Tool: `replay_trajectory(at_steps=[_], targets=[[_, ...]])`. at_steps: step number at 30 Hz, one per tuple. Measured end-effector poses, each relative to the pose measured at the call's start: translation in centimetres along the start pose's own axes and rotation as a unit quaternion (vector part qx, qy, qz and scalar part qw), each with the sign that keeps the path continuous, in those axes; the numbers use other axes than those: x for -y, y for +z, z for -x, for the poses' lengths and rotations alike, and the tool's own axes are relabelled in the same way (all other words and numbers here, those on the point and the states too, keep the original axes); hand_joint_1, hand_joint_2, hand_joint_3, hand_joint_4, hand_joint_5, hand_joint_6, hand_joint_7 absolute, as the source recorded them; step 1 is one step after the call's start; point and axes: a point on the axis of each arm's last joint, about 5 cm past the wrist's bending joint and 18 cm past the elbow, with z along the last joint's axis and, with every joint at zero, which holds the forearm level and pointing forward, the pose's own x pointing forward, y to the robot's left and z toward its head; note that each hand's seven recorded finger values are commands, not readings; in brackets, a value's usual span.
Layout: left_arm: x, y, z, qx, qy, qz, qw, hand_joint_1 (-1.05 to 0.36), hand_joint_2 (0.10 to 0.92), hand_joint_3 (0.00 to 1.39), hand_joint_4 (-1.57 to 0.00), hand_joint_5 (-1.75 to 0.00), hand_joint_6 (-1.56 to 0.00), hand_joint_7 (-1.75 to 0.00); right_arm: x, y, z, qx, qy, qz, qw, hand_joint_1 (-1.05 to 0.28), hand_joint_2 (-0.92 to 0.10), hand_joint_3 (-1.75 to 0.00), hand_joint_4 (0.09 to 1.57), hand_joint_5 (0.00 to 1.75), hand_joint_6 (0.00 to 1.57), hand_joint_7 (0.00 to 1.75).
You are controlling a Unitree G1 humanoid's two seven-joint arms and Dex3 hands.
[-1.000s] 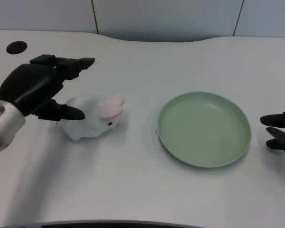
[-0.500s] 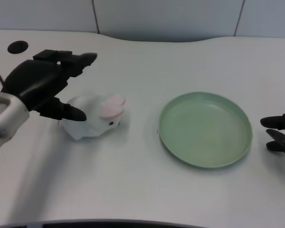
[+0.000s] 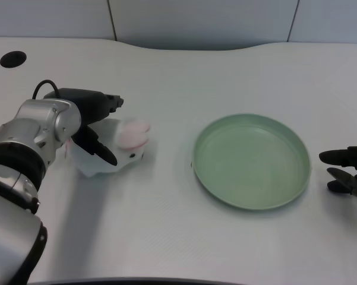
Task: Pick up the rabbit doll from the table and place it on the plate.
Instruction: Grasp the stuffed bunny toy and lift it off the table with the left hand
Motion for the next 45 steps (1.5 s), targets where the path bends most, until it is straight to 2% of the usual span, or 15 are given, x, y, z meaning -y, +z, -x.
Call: replay_trajectory(at_steps=[2, 9, 17, 22, 26, 31, 33, 36, 38, 39, 40, 41, 42, 44, 45], targets=[[0.1, 0.0, 0.0, -0.001, 0.0, -0.001, 1.0, -1.04, 0.921, 0.03, -0.02, -0.02, -0.01, 0.0, -0.01, -0.03, 0.01, -0.0016, 0.0003, -0.0002, 1.0, -0.49, -0.92, -0.17, 1.13, 0.03, 0.95, 0.0], [0.4, 0.1, -0.1, 0.0, 0.007, -0.003, 1.0, -1.03, 0.9, 0.01, -0.05, -0.03, -0.05, -0.02, -0.03, -0.19, 0.28, -0.0012, 0.0024, -0.0012, 1.0, -0.49, -0.92, -0.18, 1.13, 0.03, 0.93, 0.0], [0.9, 0.1, -0.2, -0.002, 0.007, -0.009, 1.0, -1.0, 0.882, 0.0, -0.11, -0.04, -0.08, -0.02, -0.05, -0.22, 0.5, 0.0011, 0.0033, 0.0005, 0.99999, -0.47, -0.92, -0.2, 1.14, 0.03, 0.92, 0.0], [1.4, 0.6, -0.4, 0.002, 0.0, -0.015, 1.0, -1.0, 0.875, 0.0, -0.13, -0.04, -0.14, -0.03, -0.01, -0.1, 0.61, 0.0073, 0.0055, -0.0001, 0.99996, -0.47, -0.92, -0.2, 1.13, 0.02, 0.91, 0.0], [1.7, 0.8, -0.5, 0.002, -0.004, -0.011, 1.0, -0.9, 0.833, 0.0, -0.19, -0.06, -0.19, -0.03, 0.0, -0.12, 0.75, 0.0081, 0.0048, -0.0005, 0.99996, -0.48, -0.92, -0.2, 1.12, 0.02, 0.91, 0.0], [1.7, 0.9, -0.6, 0.002, -0.007, 0.002, 1.0, -0.79, 0.799, 0.0, -0.3, -0.08, -0.28, -0.04, -0.03, -0.34, 1.08, 0.0057, 0.0042, -0.0009, 0.99997, -0.48, -0.92, -0.2, 1.11, 0.02, 0.92, 0.0], [1.6, 1.0, -0.6, -0.004, -0.024, 0.002, 1.0, -0.78, 0.794, 0.0, -0.35, -0.08, -0.31, -0.03, -0.05, -0.35, 1.24, 0.0078, 0.0036, -0.0007, 0.99996, -0.47, -0.92, -0.2, 1.12, 0.02, 0.91, 0.0], [1.1, 1.3, -0.7, -0.009, -0.044, 0.006, 0.999, -0.76, 0.767, 0.0, -0.35, -0.05, -0.36, -0.03, -0.04, -0.24, 1.44, 0.0127, 0.0025, 0.0004, 0.99992, -0.46, -0.92, -0.2, 1.12, 0.02, 0.9, 0.0], [1.0, 1.3, -0.7, -0.01, -0.047, 0.01, 0.999, -0.66, 0.772, 0.0, -0.39, -0.06, -0.44, -0.04, -0.06, -0.26, 1.64, 0.0143, 0.0021, 0.001, 0.9999, -0.45, -0.92, -0.2, 1.12, 0.02, 0.9, 0.0], [1.0, 1.3, -0.7, -0.01, -0.046, 0.01, 0.999, -0.56, 0.777, 0.0, -0.47, -0.11, -0.51, -0.06, -0.07, -0.33, 1.75, 0.0128, 0.0022, 0.0008, 0.99992, -0.45, -0.92, -0.2, 1.12, 0.02, 0.9, 0.0], [1.0, 1.4, -0.7, -0.011, -0.039, 0.002, 0.999, -0.47, 0.783, 0.0, -0.53, -0.3, -0.62, -0.08, -0.08, -0.43, 1.86, 0.0102, 0.0022, -0.0008, 0.99994, -0.45, -0.92, -0.2, 1.13, 0.02, 0.9, 0.0], [1.2, 1.4, -0.7, -0.012, -0.027, -0.013, 0.999, -0.45, 0.784, 0.0, -0.46, -0.57, -0.67, -0.07, -0.09, -0.49, 1.95, 0.0086, 0.0028, -0.0025, 0.99996, -0.44, -0.92, -0.2, 1.13, 0.02, 0.9, 0.0], [1.3, 1.5, -0.7, -0.012, -0.014, -0.03, 0.999, -0.42, 0.783, 0.0, -0.41, -0.75, -0.71, -0.07, -0.09, -0.51, 2.02, 0.0088, 0.0034, -0.0037, 0.99995, -0.44, -0.92, -0.2, 1.13, 0.02, 0.9, 0.0], [1.8, 1.5, -0.8, -0.009, 0.007, -0.056, 0.998, -0.37, 0.8, 0.0, -0.35, -1.0, -0.78, -0.12, -0.04, -0.4, 2.08, 0.0127, 0.003, -0.004, 0.99991, -0.45, -0.92, -0.2, 1.14, 0.03, 0.9, 0.0], [2.0, 1.6, -0.8, -0.008, 0.017, -0.069, 0.997, -0.34, 0.816, 0.0, -0.33, -1.16, -0.71, -0.39, 0.0, -0.38, 2.12, 0.0139, 0.0023, -0.0045, 0.99989, -0.45, -0.92, -0.2, 1.13, 0.02, 0.9, 0.0]])
